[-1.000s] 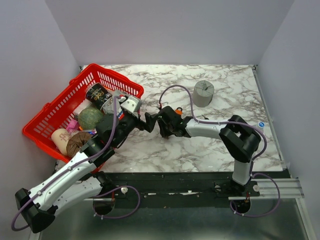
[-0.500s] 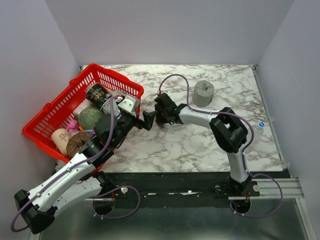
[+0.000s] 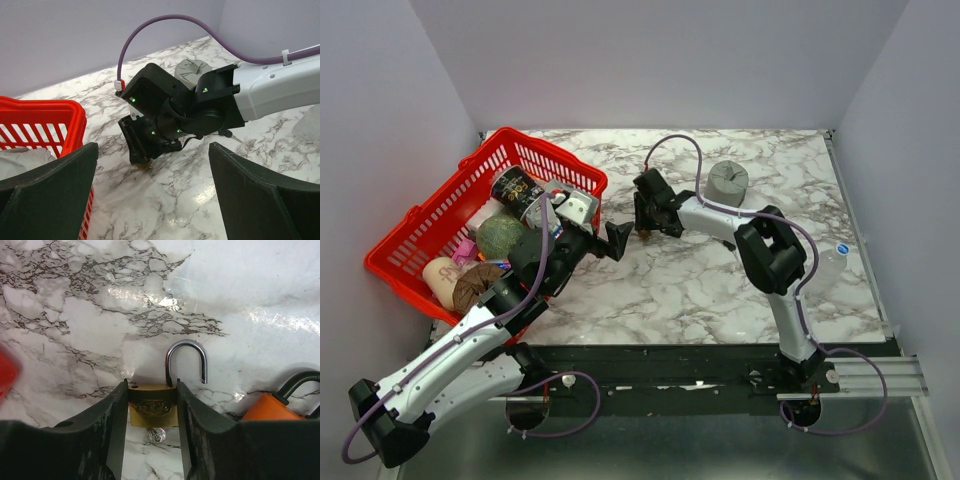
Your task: Unlock with the key
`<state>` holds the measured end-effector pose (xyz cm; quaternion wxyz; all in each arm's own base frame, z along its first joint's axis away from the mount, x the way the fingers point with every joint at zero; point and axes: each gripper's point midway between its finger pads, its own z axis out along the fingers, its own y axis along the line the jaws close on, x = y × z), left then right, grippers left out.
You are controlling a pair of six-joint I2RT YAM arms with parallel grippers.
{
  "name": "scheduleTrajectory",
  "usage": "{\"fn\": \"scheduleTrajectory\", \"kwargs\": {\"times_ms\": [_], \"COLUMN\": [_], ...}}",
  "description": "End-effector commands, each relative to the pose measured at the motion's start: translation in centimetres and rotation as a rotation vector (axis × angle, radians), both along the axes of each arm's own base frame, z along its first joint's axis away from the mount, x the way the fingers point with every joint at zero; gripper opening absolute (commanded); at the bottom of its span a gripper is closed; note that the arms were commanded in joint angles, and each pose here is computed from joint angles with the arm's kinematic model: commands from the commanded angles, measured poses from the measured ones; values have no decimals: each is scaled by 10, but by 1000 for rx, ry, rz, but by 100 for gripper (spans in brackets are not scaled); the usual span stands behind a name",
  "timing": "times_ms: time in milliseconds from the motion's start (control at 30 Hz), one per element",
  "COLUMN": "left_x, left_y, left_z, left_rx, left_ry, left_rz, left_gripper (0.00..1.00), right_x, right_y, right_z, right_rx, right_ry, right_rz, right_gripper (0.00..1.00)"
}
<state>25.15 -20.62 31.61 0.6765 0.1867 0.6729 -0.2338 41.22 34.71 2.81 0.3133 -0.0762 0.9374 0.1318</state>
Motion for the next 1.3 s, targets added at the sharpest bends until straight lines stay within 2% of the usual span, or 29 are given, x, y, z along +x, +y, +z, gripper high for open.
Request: {"fn": "scheduleTrajectory", "kwargs": {"times_ms": [0, 67, 133, 167, 333, 367, 567, 600, 700, 900, 1067, 1267], "left_x": [2, 2, 3, 3, 4, 4, 4, 4, 4, 5, 5, 7], "left_y": [1, 0, 0, 0, 1, 0, 0, 0, 0, -1, -4, -4], "left_z": [1, 0, -2, -2, -3, -4, -4, -4, -4, -6, -9, -13], "left_rx": [0, 2, 6, 8, 14, 12, 16, 14, 11, 13, 15, 28], "left_ry": [-7, -3, -1, -1, 1, 1, 3, 4, 4, 15, 27, 32], "left_rz": [13, 13, 15, 15, 19, 19, 18, 19, 18, 21, 8, 17], "left_gripper": [99, 99, 99, 99, 99, 99, 99, 99, 99, 99, 99, 99], "right_x": [-10, -9, -10, -9, -14, -18, -23, -27, -27, -47, -55, -46], "right_y": [-3, -1, 1, 2, -3, -9, -64, -85, -126, -222, -256, -254], "right_z": [2, 14, 33, 40, 92, 88, 94, 79, 81, 47, 30, 12], "right_rx": [-3, 12, 35, 49, 103, 92, 88, 63, 58, -21, -74, -59], "right_ry": [48, 29, -1, -16, -108, -99, -91, -61, -62, 0, 25, 69], "right_rz": [16, 27, 42, 50, 77, 75, 1, -33, -100, -262, -321, -325], "right_gripper": [53, 64, 70, 77, 85, 86, 87, 88, 89, 88, 85, 80]}}
